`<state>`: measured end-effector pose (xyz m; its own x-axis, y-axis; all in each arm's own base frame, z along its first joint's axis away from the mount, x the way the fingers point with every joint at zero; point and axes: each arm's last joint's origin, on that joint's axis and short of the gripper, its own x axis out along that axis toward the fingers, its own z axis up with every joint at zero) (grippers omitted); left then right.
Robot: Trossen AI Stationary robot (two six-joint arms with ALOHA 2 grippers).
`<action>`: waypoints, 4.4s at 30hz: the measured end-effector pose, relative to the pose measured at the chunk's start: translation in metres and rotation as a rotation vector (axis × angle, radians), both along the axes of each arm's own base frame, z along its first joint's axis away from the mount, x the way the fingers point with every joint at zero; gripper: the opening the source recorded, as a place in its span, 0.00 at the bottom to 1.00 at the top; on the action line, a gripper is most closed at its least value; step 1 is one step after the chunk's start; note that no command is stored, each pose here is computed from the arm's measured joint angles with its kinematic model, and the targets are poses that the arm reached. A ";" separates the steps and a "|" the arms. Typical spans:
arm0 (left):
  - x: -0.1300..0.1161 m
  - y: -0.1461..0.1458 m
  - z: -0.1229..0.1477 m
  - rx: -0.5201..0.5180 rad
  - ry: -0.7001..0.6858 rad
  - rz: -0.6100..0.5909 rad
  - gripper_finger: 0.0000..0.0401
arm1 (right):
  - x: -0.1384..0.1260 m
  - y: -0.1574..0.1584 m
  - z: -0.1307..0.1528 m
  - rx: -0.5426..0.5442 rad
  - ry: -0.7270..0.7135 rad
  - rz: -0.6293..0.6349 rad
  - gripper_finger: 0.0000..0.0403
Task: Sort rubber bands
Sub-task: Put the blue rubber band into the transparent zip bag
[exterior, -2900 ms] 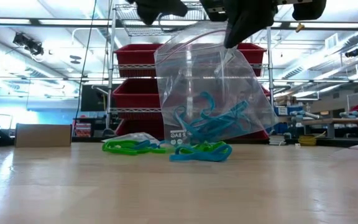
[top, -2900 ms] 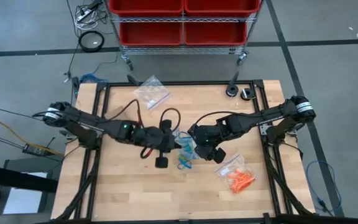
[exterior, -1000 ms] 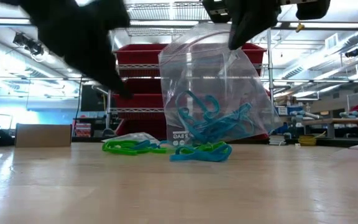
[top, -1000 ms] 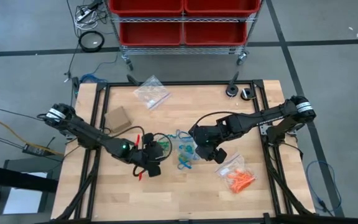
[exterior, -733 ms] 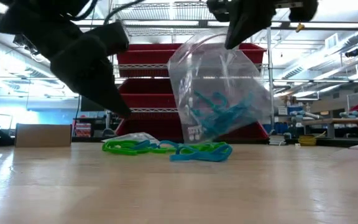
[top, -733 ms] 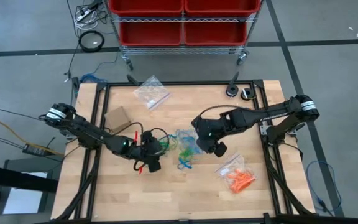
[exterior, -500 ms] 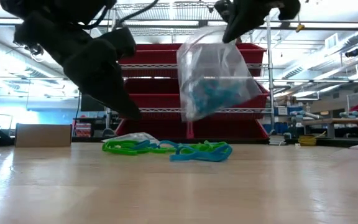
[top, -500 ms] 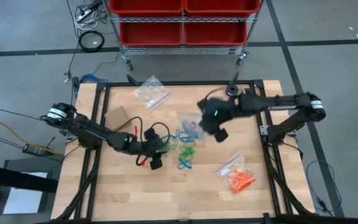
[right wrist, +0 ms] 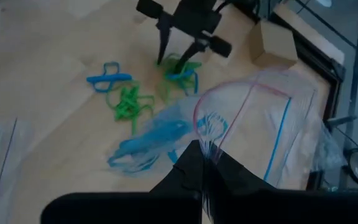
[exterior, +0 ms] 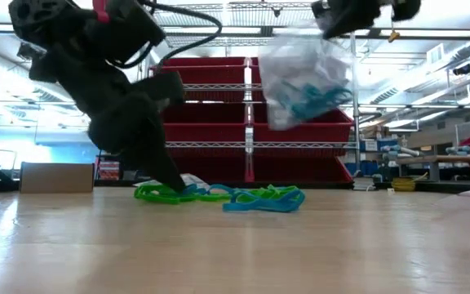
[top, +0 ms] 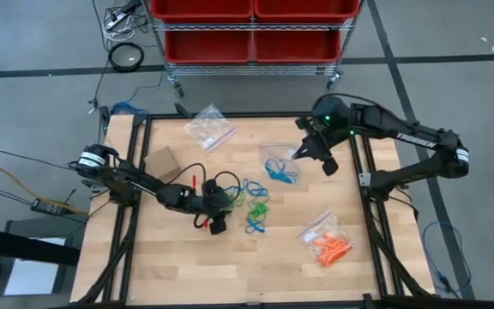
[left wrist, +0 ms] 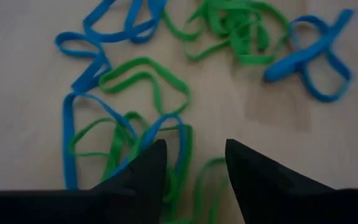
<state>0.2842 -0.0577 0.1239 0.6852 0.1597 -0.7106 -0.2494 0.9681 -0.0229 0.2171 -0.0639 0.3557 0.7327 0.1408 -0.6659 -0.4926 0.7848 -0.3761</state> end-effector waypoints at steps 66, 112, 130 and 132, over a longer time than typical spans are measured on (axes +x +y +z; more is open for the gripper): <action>0.045 -0.017 -0.003 0.065 0.172 -0.004 0.21 | 0.000 0.056 -0.098 0.160 -0.071 0.094 0.00; 0.055 -0.024 0.024 0.172 0.290 -0.001 0.13 | 0.001 0.063 -0.099 0.141 -0.067 0.060 0.00; 0.050 -0.021 0.019 0.179 0.299 0.047 0.33 | 0.003 0.068 -0.097 0.097 -0.089 0.051 0.00; 0.051 -0.022 0.016 0.165 0.274 0.027 0.32 | 0.003 0.068 -0.097 0.097 -0.091 0.051 0.00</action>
<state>0.3351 -0.0796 0.1400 0.4658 0.3041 -0.8310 -0.2505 0.9460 0.2058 0.2199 0.0041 0.2587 0.7798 0.2400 -0.5782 -0.5001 0.7943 -0.3448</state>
